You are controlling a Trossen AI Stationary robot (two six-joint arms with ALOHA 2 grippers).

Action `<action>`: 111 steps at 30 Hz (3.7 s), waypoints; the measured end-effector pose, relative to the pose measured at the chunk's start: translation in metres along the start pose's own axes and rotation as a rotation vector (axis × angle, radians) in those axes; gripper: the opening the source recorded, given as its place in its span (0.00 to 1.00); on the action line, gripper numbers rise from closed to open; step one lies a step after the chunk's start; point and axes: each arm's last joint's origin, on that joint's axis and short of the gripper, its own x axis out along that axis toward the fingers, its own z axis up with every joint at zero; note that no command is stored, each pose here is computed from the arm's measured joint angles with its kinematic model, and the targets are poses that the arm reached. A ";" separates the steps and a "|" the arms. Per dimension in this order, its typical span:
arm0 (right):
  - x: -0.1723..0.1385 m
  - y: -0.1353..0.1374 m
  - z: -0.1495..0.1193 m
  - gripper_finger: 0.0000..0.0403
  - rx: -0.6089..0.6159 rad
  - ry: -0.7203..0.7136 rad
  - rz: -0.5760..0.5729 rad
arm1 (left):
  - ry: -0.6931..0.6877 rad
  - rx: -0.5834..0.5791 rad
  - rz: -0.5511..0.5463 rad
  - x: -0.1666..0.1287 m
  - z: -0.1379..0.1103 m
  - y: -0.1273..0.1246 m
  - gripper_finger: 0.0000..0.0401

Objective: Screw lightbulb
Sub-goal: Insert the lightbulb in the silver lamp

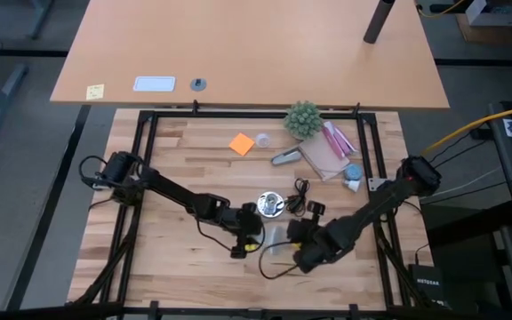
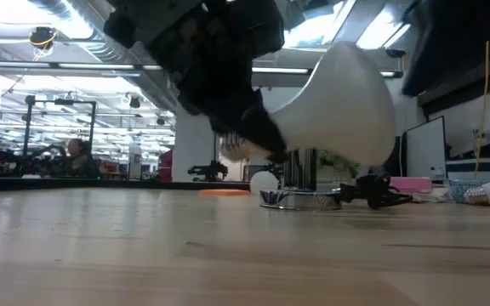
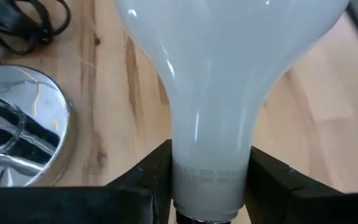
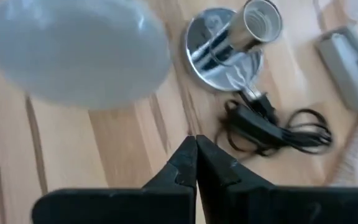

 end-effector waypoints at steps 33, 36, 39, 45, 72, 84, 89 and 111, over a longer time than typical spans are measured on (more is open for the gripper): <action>-0.033 0.023 -0.109 0.01 0.467 -0.848 -0.066 | -0.491 -0.126 0.150 -0.084 0.070 0.036 0.35; -0.007 0.012 -0.109 0.01 0.535 -0.916 -0.096 | -0.486 -0.127 0.156 -0.079 0.069 0.037 0.35; 0.014 -0.002 -0.106 0.01 0.602 -0.967 -0.138 | -0.467 -0.124 0.163 -0.069 0.065 0.038 0.35; 0.037 -0.024 -0.094 0.01 0.704 -0.969 -0.223 | -0.423 -0.118 0.167 -0.045 0.056 0.041 0.35; 0.017 -0.040 -0.095 0.01 0.667 -0.902 -0.249 | -0.403 -0.144 0.198 -0.023 0.047 0.058 0.36; 0.019 -0.037 -0.094 0.01 0.736 -0.837 -0.224 | -0.509 -0.146 0.177 -0.027 0.056 0.055 0.36; 0.020 -0.038 -0.090 0.01 0.753 -0.893 -0.219 | -0.523 -0.142 0.169 -0.028 0.057 0.053 0.35; 0.026 -0.040 -0.073 0.01 0.853 -1.074 -0.198 | -0.512 -0.080 0.161 -0.027 0.056 0.044 0.36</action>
